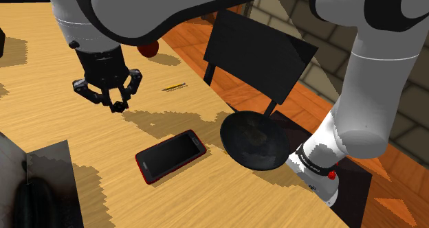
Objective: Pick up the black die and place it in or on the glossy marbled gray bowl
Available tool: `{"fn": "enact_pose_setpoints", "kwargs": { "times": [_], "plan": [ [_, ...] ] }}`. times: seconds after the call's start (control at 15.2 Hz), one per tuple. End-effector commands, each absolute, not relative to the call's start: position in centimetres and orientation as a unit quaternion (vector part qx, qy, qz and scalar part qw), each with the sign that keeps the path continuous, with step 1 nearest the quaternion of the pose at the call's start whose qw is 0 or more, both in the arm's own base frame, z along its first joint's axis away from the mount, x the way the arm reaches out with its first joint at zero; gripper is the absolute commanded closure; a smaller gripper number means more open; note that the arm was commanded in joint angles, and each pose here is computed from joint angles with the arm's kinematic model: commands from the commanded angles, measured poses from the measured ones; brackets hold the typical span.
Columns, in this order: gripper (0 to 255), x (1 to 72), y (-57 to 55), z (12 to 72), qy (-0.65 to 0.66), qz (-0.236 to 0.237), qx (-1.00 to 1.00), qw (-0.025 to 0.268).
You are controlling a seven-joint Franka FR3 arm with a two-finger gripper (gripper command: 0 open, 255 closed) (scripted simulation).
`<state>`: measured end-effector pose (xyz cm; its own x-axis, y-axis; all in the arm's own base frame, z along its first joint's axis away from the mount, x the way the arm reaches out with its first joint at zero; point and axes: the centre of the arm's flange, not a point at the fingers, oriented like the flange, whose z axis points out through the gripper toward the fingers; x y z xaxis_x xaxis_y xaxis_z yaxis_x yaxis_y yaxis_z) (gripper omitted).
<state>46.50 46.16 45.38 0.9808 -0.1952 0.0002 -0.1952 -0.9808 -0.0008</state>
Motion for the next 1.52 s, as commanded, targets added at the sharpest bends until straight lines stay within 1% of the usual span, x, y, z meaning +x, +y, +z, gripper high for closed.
{"fn": "enact_pose_setpoints", "kwargs": {
  "times": [0.0,1.19,1.45],
  "plan": [
    [255,46.6,46.1,46.3,0.098,0.0,-0.995,0.0],
    [255,46.6,46.1,55.7,0.098,0.0,-0.995,0.0],
    [255,42.1,43.3,55.8,0.098,0.0,-0.995,0.0]
  ]
}}
